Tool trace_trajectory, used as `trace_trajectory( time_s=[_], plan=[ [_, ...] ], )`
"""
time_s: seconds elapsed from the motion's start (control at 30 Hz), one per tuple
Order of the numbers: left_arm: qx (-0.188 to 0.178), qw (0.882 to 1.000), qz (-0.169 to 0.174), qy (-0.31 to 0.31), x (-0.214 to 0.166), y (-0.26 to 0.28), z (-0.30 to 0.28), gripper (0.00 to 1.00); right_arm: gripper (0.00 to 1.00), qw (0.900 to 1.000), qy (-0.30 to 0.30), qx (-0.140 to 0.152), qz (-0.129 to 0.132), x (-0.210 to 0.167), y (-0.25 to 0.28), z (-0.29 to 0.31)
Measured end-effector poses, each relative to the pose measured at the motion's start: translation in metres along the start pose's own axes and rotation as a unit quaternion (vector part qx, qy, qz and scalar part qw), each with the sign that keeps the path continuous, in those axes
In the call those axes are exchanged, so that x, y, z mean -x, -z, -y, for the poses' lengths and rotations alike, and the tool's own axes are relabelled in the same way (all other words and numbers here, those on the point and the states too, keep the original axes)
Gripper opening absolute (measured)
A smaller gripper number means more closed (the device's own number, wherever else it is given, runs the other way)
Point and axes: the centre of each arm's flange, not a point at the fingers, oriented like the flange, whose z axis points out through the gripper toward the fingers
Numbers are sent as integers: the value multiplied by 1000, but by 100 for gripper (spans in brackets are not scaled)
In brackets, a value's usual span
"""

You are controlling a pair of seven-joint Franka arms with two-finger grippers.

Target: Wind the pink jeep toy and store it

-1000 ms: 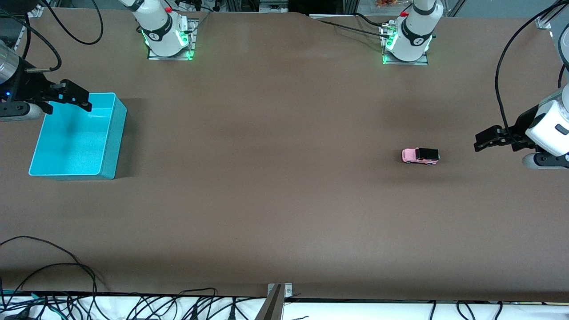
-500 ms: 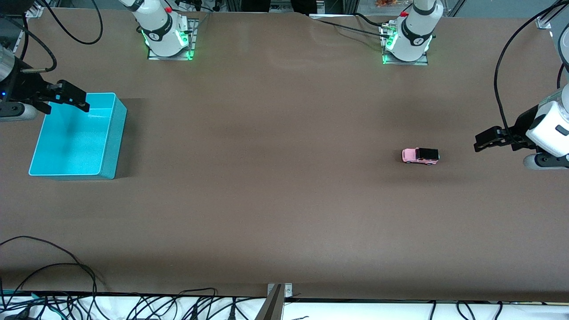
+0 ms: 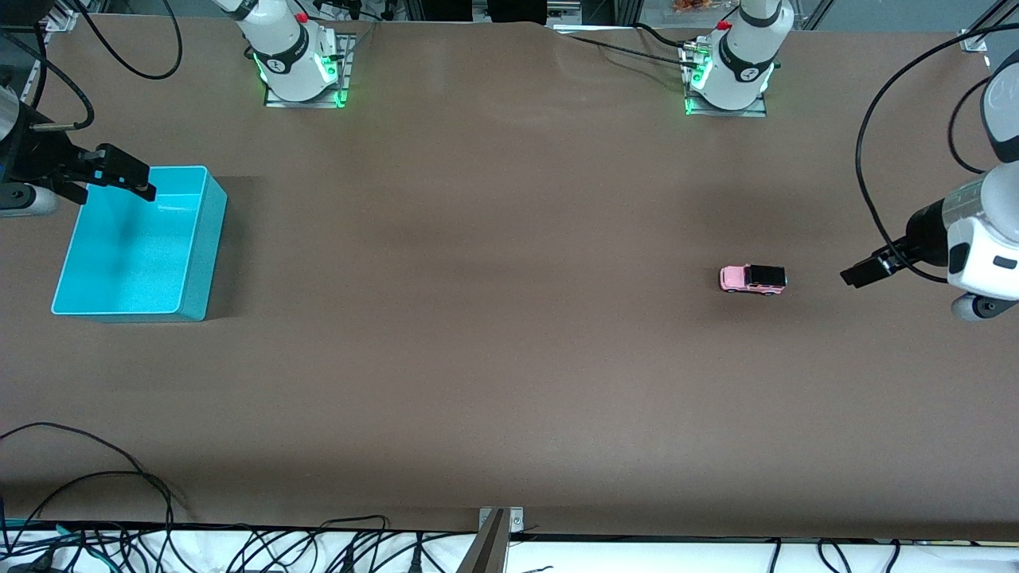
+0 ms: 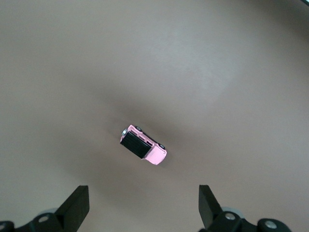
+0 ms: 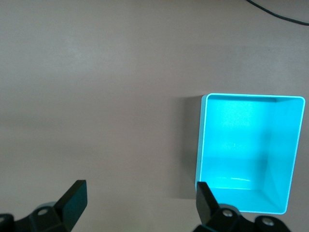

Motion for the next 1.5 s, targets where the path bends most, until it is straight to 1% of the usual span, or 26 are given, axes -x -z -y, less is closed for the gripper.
trace_trajectory(
  time_s=[0.17, 0.37, 0.63, 0.8, 0.97, 1.2, 1.23, 1.5],
  plan=[
    [-18, 995, 21, 94, -2, -28, 0, 100, 100, 1000, 0, 0, 0, 0, 0, 0],
    [-37, 983, 36, 179, -7, -58, 1, 100, 100, 1000, 0, 0, 0, 0, 0, 0],
    [-46, 962, 38, 266, -10, -109, 1, 100, 100, 1000, 0, 0, -1, 0, 0, 0],
    [-42, 948, 31, 313, -9, -144, 2, 100, 100, 1000, 0, 0, -1, 0, 0, 0],
    [-34, 934, 23, 355, -5, -178, 5, 100, 100, 1000, 0, 0, -1, 0, 0, 0],
    [-18, 922, 11, 386, 1, -217, 10, 100, 100, 1000, 0, 0, -2, 0, 0, 0],
    [-10, 918, 6, 397, 7, -239, 15, 100, 100, 1000, 0, 0, -2, 0, 0, 0],
    [8, 913, -5, 407, 15, -266, 21, 100, 100, 1000, 0, 0, -2, 0, 0, 0]
  ],
)
